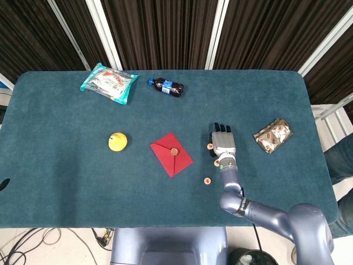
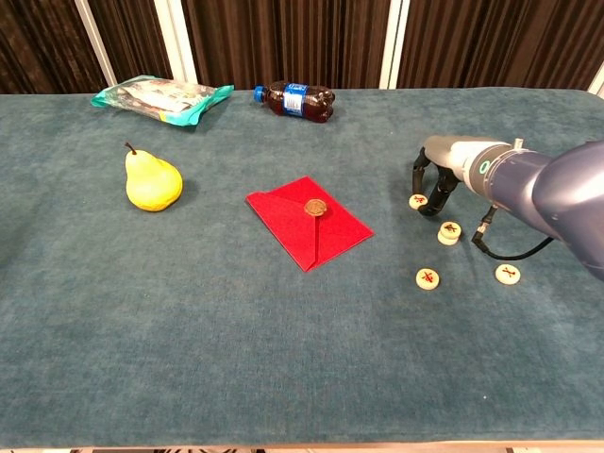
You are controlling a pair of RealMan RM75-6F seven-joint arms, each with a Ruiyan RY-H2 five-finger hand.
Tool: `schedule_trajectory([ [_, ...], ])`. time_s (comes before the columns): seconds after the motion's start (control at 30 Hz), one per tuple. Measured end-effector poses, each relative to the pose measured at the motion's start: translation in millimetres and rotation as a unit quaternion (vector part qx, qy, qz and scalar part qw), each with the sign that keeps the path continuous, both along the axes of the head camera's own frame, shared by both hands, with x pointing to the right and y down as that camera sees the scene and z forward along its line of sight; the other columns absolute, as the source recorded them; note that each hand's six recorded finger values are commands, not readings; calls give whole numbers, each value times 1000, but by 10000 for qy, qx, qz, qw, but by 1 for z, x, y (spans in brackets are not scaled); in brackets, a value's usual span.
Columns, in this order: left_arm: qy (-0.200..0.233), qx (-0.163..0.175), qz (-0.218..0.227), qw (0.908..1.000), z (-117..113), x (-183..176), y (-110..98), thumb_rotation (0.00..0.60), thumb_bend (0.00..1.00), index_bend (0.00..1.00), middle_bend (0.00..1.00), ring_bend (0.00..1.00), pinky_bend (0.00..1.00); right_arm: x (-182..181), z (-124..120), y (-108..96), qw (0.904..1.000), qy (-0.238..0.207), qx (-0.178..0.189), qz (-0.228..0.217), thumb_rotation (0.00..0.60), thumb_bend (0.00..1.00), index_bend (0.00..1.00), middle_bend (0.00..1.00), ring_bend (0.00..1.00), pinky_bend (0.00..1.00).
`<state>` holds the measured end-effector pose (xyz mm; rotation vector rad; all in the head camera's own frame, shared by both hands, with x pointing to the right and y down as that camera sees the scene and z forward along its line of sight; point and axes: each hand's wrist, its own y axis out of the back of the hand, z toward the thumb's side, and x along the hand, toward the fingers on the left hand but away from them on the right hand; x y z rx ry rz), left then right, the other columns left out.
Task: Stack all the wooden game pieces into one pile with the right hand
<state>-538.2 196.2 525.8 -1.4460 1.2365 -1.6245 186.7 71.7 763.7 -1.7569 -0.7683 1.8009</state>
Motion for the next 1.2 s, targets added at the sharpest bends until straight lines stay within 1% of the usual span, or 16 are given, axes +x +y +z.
schedule_trajectory([
  [0.23, 0, 6, 0, 10000, 0, 0, 0, 600, 146, 77, 1, 0, 0, -3, -8, -4, 9999, -133, 76, 21, 600, 416, 518, 0, 0, 11],
  [0.4, -3, 9, 10, 10000, 0, 0, 0, 600, 145, 77, 1, 0, 0, -2, -21, -6, 9996, -253, 137, -21, 600, 417, 518, 0, 0, 10],
  [0.53, 3, -1, 16, 10000, 0, 1, 0, 600, 145, 77, 1, 0, 0, 1, -36, -4, 9992, -359, 164, -110, 600, 416, 518, 0, 0, 11],
  [0.67, 2, 8, 43, 10000, 0, 2, 0, 600, 146, 77, 0, 0, 0, 10, -54, 5, 9986, -431, 147, -258, 600, 416, 518, 0, 0, 10],
  [0.83, 7, 2, 54, 10000, 1, 3, 0, 600, 145, 77, 0, 0, 0, 28, -68, 21, 9984, -400, 117, -379, 600, 416, 518, 0, 0, 11],
  [0.97, 17, 16, 38, 10000, 0, 2, 0, 600, 145, 77, 0, 0, 0, 38, -72, 37, 9981, -397, 97, -468, 600, 416, 518, 0, 0, 11],
  [1.2, 9, -5, 40, 10000, 1, 2, 0, 600, 145, 77, 0, 0, 0, 45, -68, 52, 9979, -375, 73, -530, 600, 417, 517, 0, 0, 11],
])
